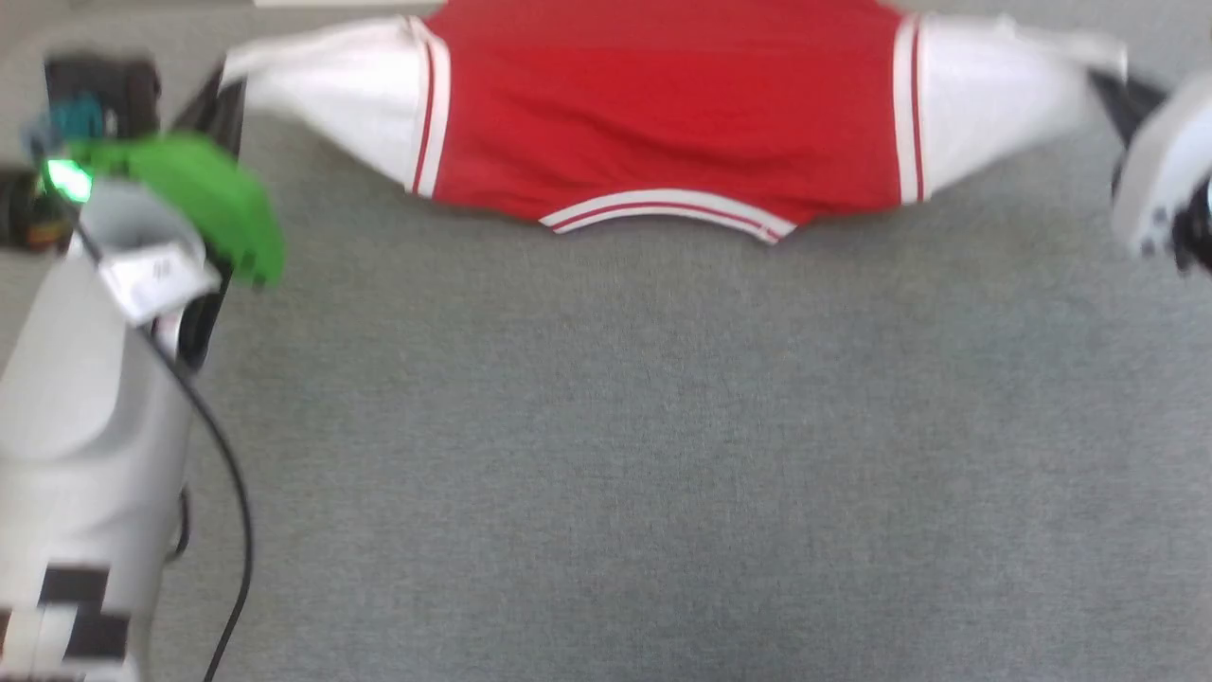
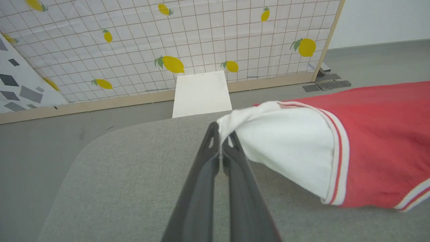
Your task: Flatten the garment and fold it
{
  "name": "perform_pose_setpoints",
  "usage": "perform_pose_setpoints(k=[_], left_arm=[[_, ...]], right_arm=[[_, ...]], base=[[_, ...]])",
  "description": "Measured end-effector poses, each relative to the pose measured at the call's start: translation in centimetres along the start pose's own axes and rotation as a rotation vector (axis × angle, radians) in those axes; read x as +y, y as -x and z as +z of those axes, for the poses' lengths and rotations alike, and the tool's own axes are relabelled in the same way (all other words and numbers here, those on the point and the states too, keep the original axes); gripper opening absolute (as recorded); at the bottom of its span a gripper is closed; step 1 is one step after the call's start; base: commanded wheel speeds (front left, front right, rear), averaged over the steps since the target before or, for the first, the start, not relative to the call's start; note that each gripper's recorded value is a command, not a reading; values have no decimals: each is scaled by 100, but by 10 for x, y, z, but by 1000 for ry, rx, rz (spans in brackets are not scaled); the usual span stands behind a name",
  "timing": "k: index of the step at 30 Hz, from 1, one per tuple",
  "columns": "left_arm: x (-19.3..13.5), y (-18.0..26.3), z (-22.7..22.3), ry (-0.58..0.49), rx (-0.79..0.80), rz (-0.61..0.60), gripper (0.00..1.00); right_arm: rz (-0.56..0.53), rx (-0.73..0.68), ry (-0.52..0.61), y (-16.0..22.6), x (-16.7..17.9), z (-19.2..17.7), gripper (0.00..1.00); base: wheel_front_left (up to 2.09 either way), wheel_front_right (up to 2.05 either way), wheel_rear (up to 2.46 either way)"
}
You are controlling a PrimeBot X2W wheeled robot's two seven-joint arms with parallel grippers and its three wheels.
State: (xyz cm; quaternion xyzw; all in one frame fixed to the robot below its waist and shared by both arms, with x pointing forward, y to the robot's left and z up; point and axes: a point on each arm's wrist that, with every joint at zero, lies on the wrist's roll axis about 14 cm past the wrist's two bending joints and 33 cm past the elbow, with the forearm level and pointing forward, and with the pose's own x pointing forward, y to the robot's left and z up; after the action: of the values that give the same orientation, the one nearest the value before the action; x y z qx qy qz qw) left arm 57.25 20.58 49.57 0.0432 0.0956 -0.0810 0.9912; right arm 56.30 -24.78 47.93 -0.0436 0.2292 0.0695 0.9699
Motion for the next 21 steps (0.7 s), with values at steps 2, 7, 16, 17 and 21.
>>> perform_pose_setpoints(k=[2, 7, 16, 17, 21], left_arm=[[7, 17, -5, -22, 27, 8, 0], [8, 63, -24, -63, 131, -11, 0], [-1, 133, -41, -96, 244, -64, 0], [-2, 140, -45, -99, 262, -70, 0], [-10, 165, -58, -85, 324, -104, 0]], right_arm=[[-5, 28, 2, 15, -5, -8, 0], [-14, 90, 11, 55, -13, -24, 0], [-16, 223, -22, 115, -22, -55, 0], [-23, 254, -13, 122, -24, -62, 0], [-26, 335, -26, 143, -26, -83, 0]], base=[[0, 0, 0], [0, 0, 0], [0, 0, 0], [0, 0, 0], [0, 0, 0]])
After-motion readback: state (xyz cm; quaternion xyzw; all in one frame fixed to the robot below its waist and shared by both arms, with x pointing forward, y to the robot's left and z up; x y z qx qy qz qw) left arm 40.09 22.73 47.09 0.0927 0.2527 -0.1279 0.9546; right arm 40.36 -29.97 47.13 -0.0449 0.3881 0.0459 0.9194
